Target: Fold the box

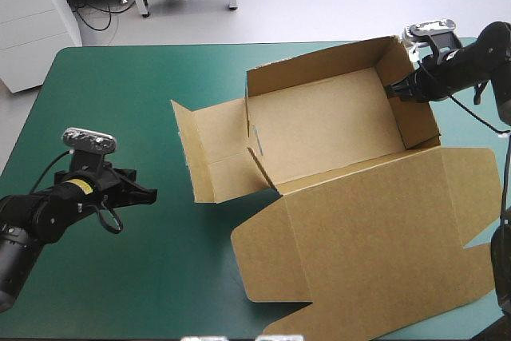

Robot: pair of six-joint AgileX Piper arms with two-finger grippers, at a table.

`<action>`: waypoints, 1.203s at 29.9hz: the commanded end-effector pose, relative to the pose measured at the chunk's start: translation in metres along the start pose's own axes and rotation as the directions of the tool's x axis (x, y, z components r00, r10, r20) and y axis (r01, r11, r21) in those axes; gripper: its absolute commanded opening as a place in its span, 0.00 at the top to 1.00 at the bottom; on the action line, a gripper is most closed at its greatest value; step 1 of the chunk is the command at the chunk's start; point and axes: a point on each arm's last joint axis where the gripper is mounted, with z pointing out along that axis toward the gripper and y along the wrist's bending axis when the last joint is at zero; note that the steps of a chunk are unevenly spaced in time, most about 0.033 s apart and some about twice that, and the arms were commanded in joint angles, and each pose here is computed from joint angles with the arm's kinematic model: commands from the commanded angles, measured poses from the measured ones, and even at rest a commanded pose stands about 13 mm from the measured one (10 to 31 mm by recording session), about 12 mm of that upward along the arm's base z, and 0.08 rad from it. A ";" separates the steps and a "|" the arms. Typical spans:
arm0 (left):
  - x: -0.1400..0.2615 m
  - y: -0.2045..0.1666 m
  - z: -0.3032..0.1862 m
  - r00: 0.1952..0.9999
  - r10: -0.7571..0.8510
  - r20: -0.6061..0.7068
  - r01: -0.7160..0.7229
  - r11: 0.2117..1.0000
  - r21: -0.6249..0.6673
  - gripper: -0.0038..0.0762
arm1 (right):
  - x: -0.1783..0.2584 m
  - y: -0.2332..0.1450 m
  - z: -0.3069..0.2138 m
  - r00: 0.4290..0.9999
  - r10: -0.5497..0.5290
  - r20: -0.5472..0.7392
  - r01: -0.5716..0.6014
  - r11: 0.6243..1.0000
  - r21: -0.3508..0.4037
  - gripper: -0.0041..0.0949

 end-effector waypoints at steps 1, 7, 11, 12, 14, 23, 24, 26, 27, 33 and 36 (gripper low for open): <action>-0.018 -0.003 0.012 0.994 -0.069 0.079 0.061 0.993 0.099 0.96 | -0.004 0.012 -0.034 0.995 -0.018 0.097 0.019 1.000 -0.009 0.98; -0.027 0.006 0.039 0.970 -0.236 0.059 0.206 0.926 0.317 0.96 | -0.004 0.013 -0.035 0.995 -0.016 0.103 0.018 1.000 -0.018 0.98; -0.028 0.010 0.053 0.955 -0.295 0.007 0.260 0.853 0.453 0.96 | -0.006 0.018 -0.036 0.992 -0.004 0.130 0.014 0.997 -0.074 0.98; -0.027 0.011 0.059 0.949 -0.315 -0.019 0.286 0.834 0.473 0.96 | -0.007 0.019 -0.036 0.991 0.001 0.137 0.011 0.996 -0.086 0.98; -0.025 0.011 0.070 0.940 -0.332 -0.075 0.324 0.806 0.495 0.96 | -0.007 0.021 -0.036 0.990 0.003 0.141 0.011 0.995 -0.096 0.98; -0.023 0.007 0.108 0.885 -0.419 -0.202 0.437 0.602 0.668 0.96 | -0.011 0.035 -0.033 0.988 -0.015 0.153 0.037 0.989 -0.141 0.98; -0.025 0.006 0.109 0.880 -0.428 -0.204 0.438 0.569 0.696 0.96 | -0.012 0.038 -0.032 0.988 -0.021 0.156 0.042 0.991 -0.129 0.98; -0.028 0.004 0.107 0.878 -0.435 -0.199 0.423 0.514 0.746 0.96 | -0.014 0.041 -0.030 0.987 -0.020 0.159 0.037 0.994 -0.102 0.98; -0.030 0.002 0.105 0.878 -0.438 -0.191 0.410 0.484 0.773 0.96 | -0.015 0.042 -0.029 0.987 -0.026 0.160 0.040 0.996 -0.082 0.98; -0.036 -0.004 0.092 0.880 -0.441 -0.176 0.356 0.369 0.858 0.96 | -0.022 0.054 -0.025 0.981 -0.034 0.193 0.041 0.999 -0.036 0.98; -0.036 -0.004 0.092 0.885 -0.432 -0.176 0.354 0.375 0.857 0.96 | -0.025 0.058 -0.024 0.976 -0.027 0.216 0.026 1.000 0.008 0.98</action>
